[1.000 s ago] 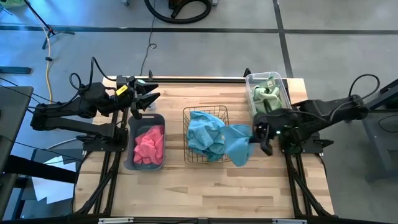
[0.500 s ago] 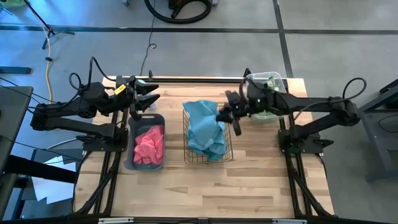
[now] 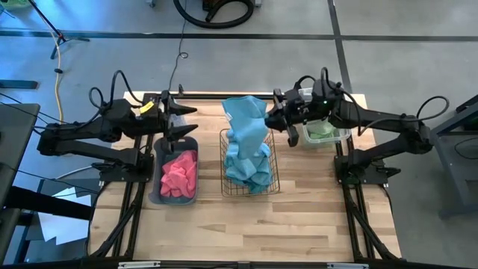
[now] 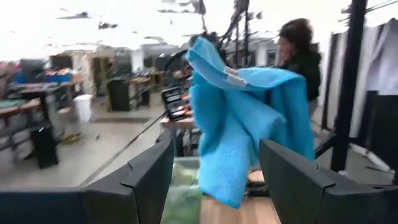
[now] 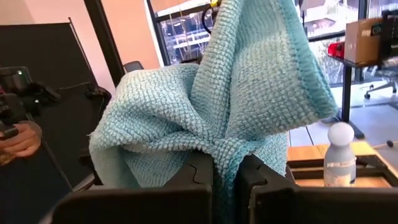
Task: Sort microfiber towel by color & place in baskets
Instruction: Put the blue towel into the wire basket
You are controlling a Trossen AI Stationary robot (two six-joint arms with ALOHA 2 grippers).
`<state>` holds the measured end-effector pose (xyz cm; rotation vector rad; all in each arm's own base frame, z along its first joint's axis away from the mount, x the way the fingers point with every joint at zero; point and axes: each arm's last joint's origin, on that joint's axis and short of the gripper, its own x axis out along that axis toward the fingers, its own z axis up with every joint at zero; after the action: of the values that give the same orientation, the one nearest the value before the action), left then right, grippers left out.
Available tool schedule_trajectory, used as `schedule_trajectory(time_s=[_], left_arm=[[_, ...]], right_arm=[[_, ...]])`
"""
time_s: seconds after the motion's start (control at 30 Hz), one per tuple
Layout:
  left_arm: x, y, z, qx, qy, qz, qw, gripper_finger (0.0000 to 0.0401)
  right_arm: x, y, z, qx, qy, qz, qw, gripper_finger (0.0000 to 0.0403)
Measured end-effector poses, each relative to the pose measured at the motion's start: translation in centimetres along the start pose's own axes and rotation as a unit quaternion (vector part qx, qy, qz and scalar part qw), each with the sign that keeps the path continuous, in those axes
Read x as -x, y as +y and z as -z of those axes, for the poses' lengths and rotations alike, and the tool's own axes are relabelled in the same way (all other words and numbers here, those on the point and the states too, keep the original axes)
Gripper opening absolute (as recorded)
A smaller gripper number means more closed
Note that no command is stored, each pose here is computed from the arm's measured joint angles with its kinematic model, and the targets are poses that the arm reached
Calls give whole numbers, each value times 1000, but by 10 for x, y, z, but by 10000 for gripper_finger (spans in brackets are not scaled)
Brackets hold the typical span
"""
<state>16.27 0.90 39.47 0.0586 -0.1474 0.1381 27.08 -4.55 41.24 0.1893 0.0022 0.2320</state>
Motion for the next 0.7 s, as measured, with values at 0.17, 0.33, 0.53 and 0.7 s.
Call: schedule_trajectory(time_s=[0.17, 0.33, 0.53, 0.7], left_arm=[[-3, -1, 2, -1, 4, 10, 1000, 225], [-6, -1, 4, -14, 7, 11, 1000, 225], [-8, -1, 2, -10, -3, 10, 1000, 225], [-8, -1, 3, -8, -1, 7, 1000, 225]], right_arm=[[1, 1, -6, 13, -8, 0, 1000, 1], [1, 1, -4, 9, 1, 3, 1000, 1], [1, 1, -3, 9, 5, 3, 1000, 1], [1, 1, -3, 9, 9, 4, 1000, 1]])
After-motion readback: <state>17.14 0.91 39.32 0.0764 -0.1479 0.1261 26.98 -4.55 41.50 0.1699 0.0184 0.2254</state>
